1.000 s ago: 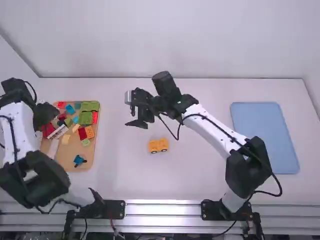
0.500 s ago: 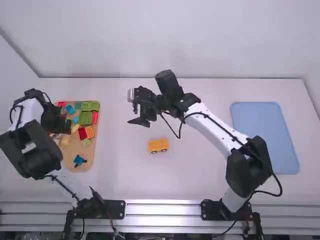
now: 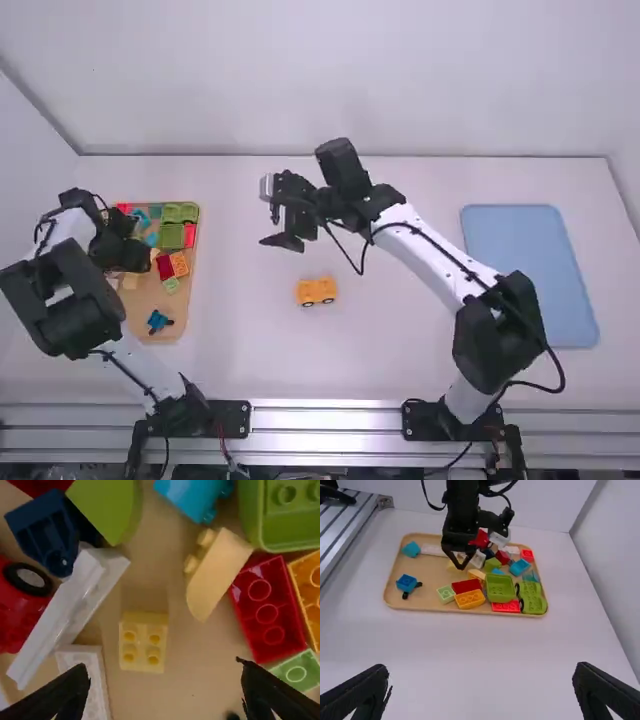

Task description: Assemble lego blocks to make yellow taxi

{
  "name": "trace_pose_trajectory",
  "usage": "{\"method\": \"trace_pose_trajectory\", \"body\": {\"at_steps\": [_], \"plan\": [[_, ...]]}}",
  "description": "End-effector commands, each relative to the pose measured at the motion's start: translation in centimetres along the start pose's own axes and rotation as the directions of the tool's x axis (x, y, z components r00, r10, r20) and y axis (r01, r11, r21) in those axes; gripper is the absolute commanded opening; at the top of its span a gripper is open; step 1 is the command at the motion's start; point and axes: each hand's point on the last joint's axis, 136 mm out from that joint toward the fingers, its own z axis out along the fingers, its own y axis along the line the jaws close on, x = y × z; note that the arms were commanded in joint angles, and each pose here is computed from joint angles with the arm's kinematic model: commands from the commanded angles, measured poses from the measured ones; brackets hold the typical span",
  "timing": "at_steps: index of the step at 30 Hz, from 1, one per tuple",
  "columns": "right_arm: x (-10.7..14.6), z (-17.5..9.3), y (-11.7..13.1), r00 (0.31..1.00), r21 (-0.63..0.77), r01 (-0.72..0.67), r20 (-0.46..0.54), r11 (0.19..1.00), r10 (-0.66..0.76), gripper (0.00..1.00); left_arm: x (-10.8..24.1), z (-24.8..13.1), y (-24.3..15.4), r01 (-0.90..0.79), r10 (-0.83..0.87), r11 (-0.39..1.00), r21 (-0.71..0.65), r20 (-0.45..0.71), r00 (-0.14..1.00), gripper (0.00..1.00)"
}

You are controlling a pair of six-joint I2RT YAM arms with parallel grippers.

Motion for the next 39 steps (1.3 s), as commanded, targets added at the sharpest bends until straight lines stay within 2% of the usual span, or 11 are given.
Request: {"method": "trace_pose_trajectory", "body": {"at_steps": [1,9,13,27,32,36,39], "plan": [[-1.1,-0.3,-0.6,1.000,0.010,0.017,0.018,1.000,-0.017,0.98,0.7,0.9,-0.4,0.048,-0.048,0.999,0.024,-0.013,0.999,0.77],[-1.0,-0.5,-0.7,1.000,0.011,0.011,0.016,1.000,-0.011,0.98,0.8,1.1,0.8,0.104,-0.107,0.992,0.065,0.049,0.993,0.73],[-0.9,-0.6,-0.8,1.000,0.015,0.012,0.016,1.000,-0.012,0.98,0.8,1.1,0.4,0.082,-0.096,0.987,0.136,0.093,0.991,0.72],[-0.9,-0.7,-1.0,1.000,0.020,0.012,0.018,1.000,-0.012,0.98,0.5,2.9,1.5,0.114,-0.122,0.992,0.060,0.133,0.984,0.70],[-0.9,-0.7,-1.0,1.000,0.021,0.014,0.020,1.000,-0.015,0.98,-0.4,3.8,0.6,0.113,-0.132,0.986,0.120,0.161,0.978,0.68],[-1.1,-0.7,-1.2,0.999,0.026,0.021,0.025,0.999,-0.022,0.98,0.2,4.9,0.7,0.132,-0.145,0.986,0.104,0.122,0.982,0.64],[-1.1,-0.7,-1.1,1.000,0.024,0.019,0.023,1.000,-0.019,0.98,0.7,5.3,1.8,0.191,-0.196,0.980,0.060,0.100,0.976,0.66]]}}
